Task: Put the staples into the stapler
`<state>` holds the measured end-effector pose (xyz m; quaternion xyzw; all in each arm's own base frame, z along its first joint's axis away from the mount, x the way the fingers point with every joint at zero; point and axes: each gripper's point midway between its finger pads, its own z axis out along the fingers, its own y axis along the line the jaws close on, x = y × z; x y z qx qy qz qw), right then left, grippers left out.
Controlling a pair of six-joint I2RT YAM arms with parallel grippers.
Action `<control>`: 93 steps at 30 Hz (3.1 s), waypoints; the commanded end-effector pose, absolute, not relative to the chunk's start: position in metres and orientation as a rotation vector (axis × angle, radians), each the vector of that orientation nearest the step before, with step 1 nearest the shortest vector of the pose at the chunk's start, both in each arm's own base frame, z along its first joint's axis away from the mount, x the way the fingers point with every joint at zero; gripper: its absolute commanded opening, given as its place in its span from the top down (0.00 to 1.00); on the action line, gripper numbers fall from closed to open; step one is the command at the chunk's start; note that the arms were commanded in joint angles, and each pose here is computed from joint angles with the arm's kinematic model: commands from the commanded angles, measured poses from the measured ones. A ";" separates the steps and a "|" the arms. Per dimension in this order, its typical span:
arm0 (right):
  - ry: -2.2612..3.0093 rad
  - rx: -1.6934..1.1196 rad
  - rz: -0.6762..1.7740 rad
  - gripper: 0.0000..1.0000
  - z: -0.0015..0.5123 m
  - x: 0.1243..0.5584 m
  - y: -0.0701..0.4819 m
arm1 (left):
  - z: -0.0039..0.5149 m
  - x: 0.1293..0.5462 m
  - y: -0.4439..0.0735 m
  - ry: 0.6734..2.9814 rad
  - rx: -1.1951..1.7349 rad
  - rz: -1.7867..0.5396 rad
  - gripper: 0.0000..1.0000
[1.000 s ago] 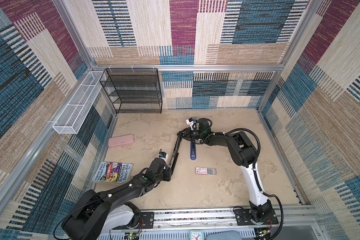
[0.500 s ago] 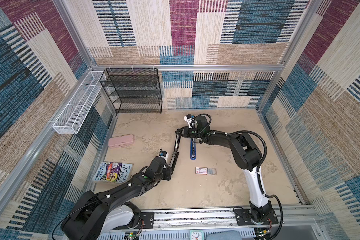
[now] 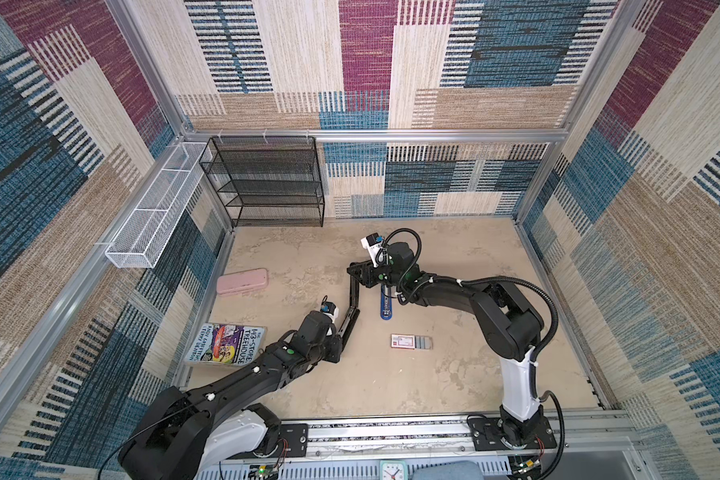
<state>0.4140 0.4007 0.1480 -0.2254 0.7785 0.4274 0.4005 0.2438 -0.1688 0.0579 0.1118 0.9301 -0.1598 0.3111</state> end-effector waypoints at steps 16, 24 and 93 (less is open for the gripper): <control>1.944 -0.705 1.225 0.66 0.163 0.345 0.436 | 0.130 0.285 -0.184 2.190 0.230 -0.479 1.00; 1.930 -0.724 1.241 0.64 0.169 0.337 0.438 | 0.136 0.287 -0.185 2.185 0.231 -0.478 1.00; 1.935 -0.738 1.184 0.38 0.174 0.319 0.442 | 0.130 0.303 -0.186 2.226 0.245 -0.392 1.00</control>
